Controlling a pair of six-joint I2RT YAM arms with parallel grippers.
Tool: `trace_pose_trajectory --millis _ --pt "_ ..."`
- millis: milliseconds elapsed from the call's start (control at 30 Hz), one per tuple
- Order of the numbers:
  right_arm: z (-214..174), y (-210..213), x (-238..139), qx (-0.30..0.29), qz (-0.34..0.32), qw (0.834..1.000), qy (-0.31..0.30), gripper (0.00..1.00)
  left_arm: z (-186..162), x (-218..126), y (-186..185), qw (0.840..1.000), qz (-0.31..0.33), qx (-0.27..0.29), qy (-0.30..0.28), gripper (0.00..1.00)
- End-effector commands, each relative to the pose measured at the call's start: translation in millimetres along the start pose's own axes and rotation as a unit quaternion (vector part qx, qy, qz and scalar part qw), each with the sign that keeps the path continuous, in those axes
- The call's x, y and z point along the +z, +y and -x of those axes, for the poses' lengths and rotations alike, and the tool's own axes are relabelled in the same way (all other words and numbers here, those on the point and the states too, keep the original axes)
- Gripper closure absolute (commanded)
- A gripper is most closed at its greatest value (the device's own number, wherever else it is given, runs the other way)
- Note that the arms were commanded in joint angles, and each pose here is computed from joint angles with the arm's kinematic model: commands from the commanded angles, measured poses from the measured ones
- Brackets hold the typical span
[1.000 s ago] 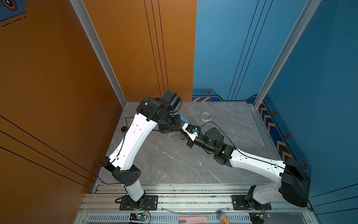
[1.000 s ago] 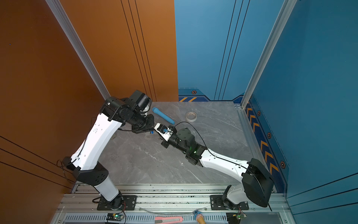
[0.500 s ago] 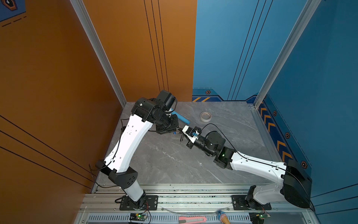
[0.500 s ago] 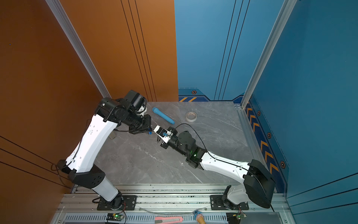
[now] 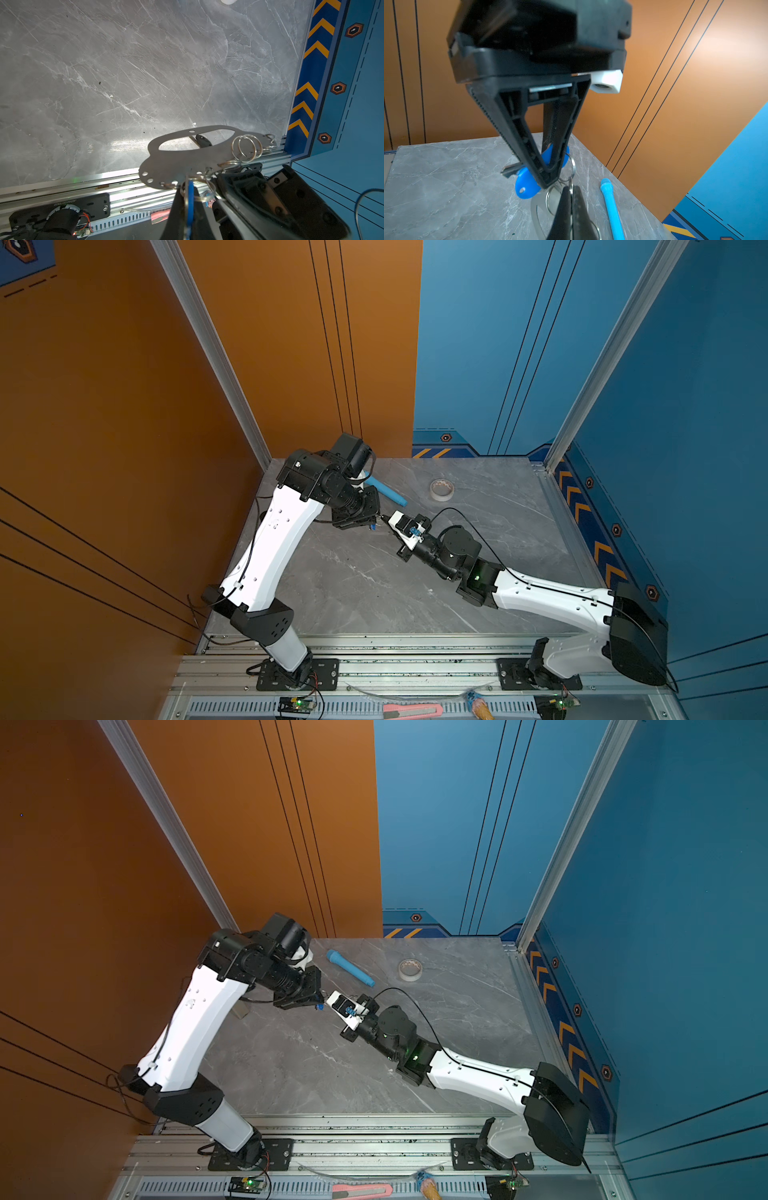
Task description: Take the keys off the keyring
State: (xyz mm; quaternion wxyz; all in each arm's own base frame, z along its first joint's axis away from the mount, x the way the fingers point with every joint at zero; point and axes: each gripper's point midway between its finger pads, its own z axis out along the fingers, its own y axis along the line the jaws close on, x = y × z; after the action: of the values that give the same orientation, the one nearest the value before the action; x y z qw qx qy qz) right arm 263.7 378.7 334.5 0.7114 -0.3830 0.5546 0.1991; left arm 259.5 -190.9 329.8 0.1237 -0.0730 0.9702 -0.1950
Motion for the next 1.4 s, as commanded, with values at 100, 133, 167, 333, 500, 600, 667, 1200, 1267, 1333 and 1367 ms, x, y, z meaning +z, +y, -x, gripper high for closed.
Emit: trace_pose_trajectory --millis 100,133,167,333,500,600,667,1200,1267,1333,1367 --pt "20 -29 -2 -0.008 -0.082 0.996 -0.040 1.00 -7 -2 18 0.999 0.027 -0.042 0.001 1.00" --pt "22 -28 -2 -0.009 -0.079 0.996 -0.045 1.00 -5 -3 19 0.999 0.028 -0.042 -0.002 1.00" --pt "25 -26 -3 -0.006 -0.073 0.996 -0.051 1.00 -4 -3 20 0.999 0.028 -0.045 -0.004 1.00" --pt "32 -18 -5 0.035 -0.040 0.996 -0.077 1.00 -7 5 12 0.999 0.019 -0.044 0.016 1.00" --pt "38 -15 -6 0.146 -0.008 0.984 -0.101 1.00 -6 6 -4 0.999 -0.001 -0.030 0.022 1.00" --pt "34 -13 -3 0.193 -0.003 0.976 -0.096 1.00 -6 5 -12 0.999 -0.013 -0.027 0.025 1.00" --pt "31 -14 -3 0.213 -0.007 0.972 -0.097 1.00 -7 4 -19 0.999 -0.019 -0.024 0.025 1.00" --pt "20 -49 -4 0.249 -0.066 0.960 -0.109 0.99 -10 1 -21 0.998 -0.037 -0.036 0.020 1.00" --pt "15 -49 -6 0.246 -0.066 0.961 -0.103 0.99 -6 -5 -19 0.998 -0.039 -0.038 0.007 1.00" --pt "11 -45 -6 0.239 -0.062 0.964 -0.098 1.00 -4 -9 -22 0.998 -0.044 -0.035 0.001 1.00" --pt "10 -44 -6 0.233 -0.061 0.966 -0.096 1.00 -3 -11 -24 0.998 -0.048 -0.033 -0.001 1.00"
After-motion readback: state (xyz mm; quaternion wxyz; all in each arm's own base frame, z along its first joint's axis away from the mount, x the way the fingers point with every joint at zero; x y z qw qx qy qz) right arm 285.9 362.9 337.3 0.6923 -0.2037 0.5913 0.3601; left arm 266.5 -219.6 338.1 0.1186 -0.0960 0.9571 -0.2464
